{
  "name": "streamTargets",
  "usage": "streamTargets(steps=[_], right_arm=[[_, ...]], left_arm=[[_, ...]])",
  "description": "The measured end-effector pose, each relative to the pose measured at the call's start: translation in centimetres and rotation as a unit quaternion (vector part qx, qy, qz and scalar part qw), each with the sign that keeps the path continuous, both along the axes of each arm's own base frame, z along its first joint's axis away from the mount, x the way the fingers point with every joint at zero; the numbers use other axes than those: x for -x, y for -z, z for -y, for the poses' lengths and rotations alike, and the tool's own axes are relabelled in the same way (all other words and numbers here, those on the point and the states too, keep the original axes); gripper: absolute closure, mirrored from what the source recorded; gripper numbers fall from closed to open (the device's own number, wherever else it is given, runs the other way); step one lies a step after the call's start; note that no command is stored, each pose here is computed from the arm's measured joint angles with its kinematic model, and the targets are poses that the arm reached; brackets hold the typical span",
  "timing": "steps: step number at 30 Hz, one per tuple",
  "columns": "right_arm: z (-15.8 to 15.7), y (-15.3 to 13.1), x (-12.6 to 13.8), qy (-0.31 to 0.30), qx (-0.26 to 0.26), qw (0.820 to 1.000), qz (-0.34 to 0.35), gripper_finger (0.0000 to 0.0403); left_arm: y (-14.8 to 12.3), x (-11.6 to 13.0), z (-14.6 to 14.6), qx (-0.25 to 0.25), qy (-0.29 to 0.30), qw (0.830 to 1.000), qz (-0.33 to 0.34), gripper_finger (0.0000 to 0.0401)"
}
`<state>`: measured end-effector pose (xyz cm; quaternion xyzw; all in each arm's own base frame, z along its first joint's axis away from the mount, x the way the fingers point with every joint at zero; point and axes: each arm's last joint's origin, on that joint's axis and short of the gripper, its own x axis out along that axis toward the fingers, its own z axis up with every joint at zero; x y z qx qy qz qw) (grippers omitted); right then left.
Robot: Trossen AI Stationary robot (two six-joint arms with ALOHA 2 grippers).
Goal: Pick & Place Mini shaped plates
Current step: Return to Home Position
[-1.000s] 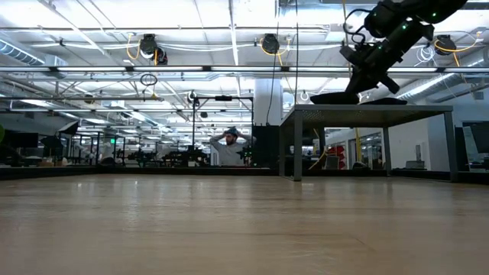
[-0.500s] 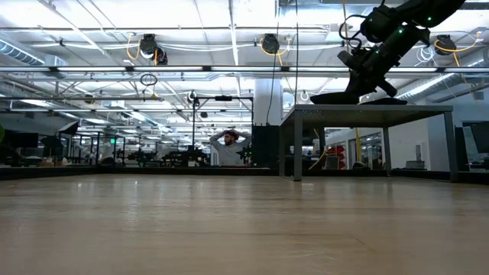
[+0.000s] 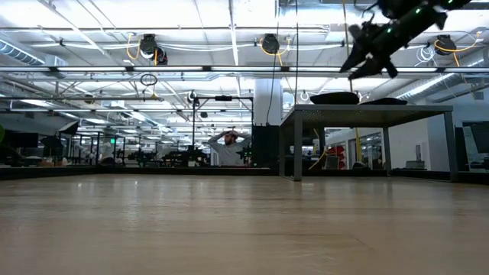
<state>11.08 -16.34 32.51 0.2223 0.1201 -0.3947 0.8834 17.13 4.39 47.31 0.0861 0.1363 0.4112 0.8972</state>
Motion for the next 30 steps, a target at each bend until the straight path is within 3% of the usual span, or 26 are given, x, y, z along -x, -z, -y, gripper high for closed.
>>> streamTargets(steps=[7,13,19,23,30], right_arm=[[-4.1,-3.1,2.6,-0.010,0.109,0.993,0.031,0.0217],[-7.4,-4.7,4.7,-0.011,0.180,0.982,0.060,0.0232],[-10.1,-4.7,6.4,-0.010,0.187,0.980,0.065,0.0238],[-11.6,-4.3,7.4,-0.009,0.187,0.980,0.065,0.0238],[-13.6,-4.5,8.6,-0.004,0.216,0.971,0.099,0.0238]], left_arm=[[-1.0,2.0,0.7,-0.035,0.016,0.999,0.000,0.0272],[-2.1,5.9,1.2,-0.028,-0.022,0.997,0.071,0.0272],[-1.5,11.0,1.8,0.048,-0.022,0.989,0.141,0.0272],[-1.1,14.0,2.3,0.092,0.019,0.980,0.178,0.0272],[-0.1,14.6,2.6,0.103,0.083,0.978,0.164,0.0272]])
